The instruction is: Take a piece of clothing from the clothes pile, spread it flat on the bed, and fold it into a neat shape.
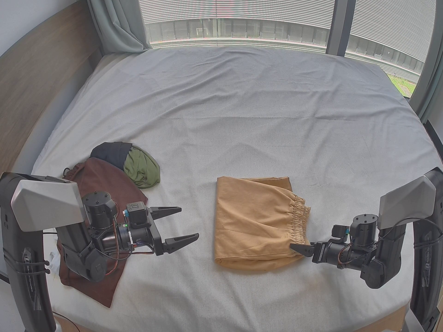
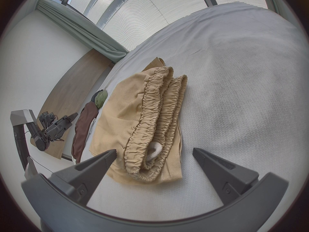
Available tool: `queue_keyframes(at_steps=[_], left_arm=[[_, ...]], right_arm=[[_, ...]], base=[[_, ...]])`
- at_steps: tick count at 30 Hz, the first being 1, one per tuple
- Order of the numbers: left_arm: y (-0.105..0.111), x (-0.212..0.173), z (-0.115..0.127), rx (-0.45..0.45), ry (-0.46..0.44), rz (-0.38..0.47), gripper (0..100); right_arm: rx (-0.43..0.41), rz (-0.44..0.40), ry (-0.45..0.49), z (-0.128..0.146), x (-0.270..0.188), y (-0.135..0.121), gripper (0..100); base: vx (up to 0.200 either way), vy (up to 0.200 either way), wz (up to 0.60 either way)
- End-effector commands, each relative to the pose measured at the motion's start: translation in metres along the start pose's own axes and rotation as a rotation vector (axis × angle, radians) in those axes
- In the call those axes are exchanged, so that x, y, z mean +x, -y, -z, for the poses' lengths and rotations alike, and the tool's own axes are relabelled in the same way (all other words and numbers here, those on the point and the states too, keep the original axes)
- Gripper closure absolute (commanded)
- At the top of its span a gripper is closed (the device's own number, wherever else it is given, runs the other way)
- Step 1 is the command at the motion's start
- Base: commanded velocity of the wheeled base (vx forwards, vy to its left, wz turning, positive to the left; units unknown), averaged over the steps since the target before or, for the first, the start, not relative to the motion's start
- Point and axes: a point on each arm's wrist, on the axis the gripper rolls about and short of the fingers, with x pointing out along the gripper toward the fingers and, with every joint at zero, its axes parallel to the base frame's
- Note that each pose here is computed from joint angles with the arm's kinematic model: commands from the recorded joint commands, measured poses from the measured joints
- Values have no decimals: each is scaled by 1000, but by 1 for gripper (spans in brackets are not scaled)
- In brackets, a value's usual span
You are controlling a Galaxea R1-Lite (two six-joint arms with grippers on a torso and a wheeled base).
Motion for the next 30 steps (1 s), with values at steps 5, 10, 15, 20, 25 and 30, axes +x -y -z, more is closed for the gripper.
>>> queue_keyframes(at_steps=[5,10,15,20,25,30], left_arm=[[0,0,1,-2,-1,-2,0],[0,0,1,-2,-1,-2,0],[-3,-3,1,-3,1,-13,0],[-4,-4,1,-4,0,-14,0],[-3,-3,1,-4,0,-12,0],[-3,-3,1,-4,0,-12,0]], right_arm=[[33,-35,-20,7,19,-5,0],[111,-87,-11,5,31,-22,0],[117,-90,-9,5,32,-24,0],[117,-89,-8,5,32,-23,0],[117,-90,-7,5,32,-23,0],[116,-89,-7,5,32,-23,100]], base=[[0,0,0],[0,0,0],[0,0,0],[0,0,0],[0,0,0],[0,0,0]])
